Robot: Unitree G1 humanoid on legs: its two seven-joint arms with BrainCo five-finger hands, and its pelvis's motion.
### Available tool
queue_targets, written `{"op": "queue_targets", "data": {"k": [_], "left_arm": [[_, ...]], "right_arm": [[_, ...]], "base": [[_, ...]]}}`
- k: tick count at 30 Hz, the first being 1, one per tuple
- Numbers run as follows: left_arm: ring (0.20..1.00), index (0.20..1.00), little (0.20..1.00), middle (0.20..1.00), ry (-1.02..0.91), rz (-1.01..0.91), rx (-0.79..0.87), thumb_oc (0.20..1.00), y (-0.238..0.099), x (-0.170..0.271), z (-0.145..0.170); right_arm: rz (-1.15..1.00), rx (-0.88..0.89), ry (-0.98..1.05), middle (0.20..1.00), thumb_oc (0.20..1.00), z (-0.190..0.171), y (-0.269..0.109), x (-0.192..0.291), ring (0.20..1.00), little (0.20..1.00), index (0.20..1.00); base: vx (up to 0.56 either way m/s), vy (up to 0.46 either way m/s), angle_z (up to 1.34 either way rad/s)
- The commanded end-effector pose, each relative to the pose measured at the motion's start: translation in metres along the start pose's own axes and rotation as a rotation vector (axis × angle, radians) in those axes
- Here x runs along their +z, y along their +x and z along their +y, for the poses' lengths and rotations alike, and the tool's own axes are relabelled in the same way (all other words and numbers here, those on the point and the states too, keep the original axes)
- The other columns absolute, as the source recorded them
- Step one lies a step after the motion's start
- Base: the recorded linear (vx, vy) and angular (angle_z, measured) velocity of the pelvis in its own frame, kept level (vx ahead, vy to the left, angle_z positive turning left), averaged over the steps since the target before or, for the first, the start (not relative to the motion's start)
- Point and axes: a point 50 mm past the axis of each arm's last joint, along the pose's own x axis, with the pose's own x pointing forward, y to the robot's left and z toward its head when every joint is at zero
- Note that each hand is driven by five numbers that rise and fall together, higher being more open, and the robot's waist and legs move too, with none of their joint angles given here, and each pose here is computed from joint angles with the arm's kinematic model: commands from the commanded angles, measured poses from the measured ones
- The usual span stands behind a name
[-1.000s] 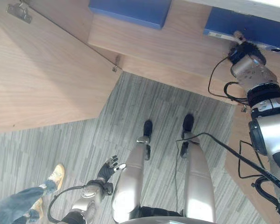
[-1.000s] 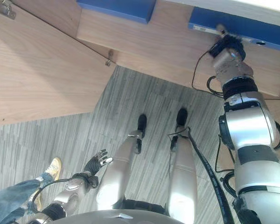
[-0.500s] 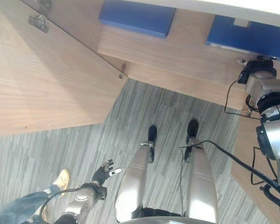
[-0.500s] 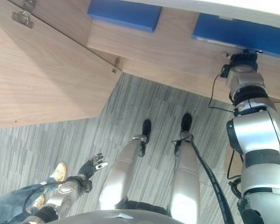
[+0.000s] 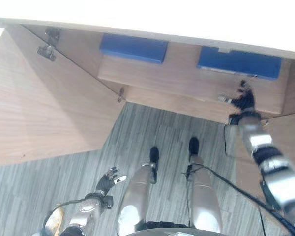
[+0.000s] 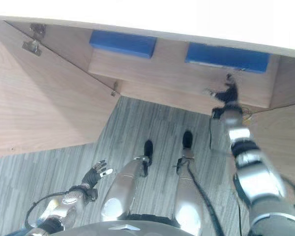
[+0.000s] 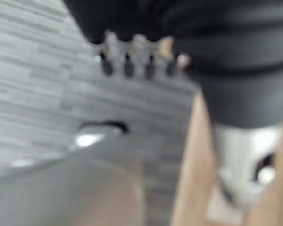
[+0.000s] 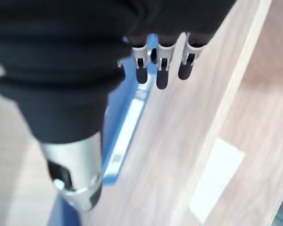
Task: Put the empty folder in the office cabinet
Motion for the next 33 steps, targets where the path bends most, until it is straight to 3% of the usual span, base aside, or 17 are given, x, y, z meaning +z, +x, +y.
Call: {"op": "queue_targets", "data": {"k": [1,3,7,12,18,28,33], "left_arm": [[1.0,1.0,1.0,1.0,0.012,0.0,0.077,1.0,-0.013,-0.008,0.013],[1.0,1.0,1.0,1.0,0.027,0.009,0.085,1.0,-0.01,-0.011,0.01],[1.0,1.0,1.0,1.0,-0.004,-0.017,0.102,1.0,-0.009,-0.012,0.01],[1.0,1.0,1.0,1.0,-0.059,-0.031,0.144,1.0,-0.012,-0.019,0.014],[1.0,1.0,1.0,1.0,-0.026,-0.002,0.14,1.0,-0.012,-0.019,0.016],[1.0,1.0,1.0,1.0,-0.056,0.095,0.208,1.0,-0.021,-0.039,0.024],[1.0,1.0,1.0,1.0,-0.09,0.095,0.27,1.0,-0.02,-0.04,0.031]], "right_arm": [[-0.109,-0.078,-0.079,1.0,1.0,-0.018,-0.001,0.017,1.0,1.0,1.0],[-0.031,0.009,-0.18,1.0,1.0,-0.001,-0.031,-0.025,1.0,1.0,1.0],[0.048,0.006,-0.247,1.0,1.0,0.002,-0.057,-0.057,1.0,1.0,1.0],[0.163,0.012,-0.188,1.0,1.0,0.008,-0.093,-0.096,1.0,1.0,1.0],[0.173,-0.057,-0.112,1.0,1.0,0.013,-0.106,-0.104,1.0,1.0,1.0],[0.166,0.046,-0.197,1.0,1.0,0.038,-0.124,-0.113,1.0,1.0,1.0],[0.164,-0.075,-0.24,1.0,1.0,0.037,-0.135,-0.12,1.0,1.0,1.0]], "base": [[-0.15,0.181,-0.14],[-0.17,0.209,-0.02],[-0.2,0.174,-0.16],[-0.2,0.137,0.0],[-0.21,0.073,-0.11],[-0.17,0.053,-0.48],[-0.31,-0.041,-0.33]]}}
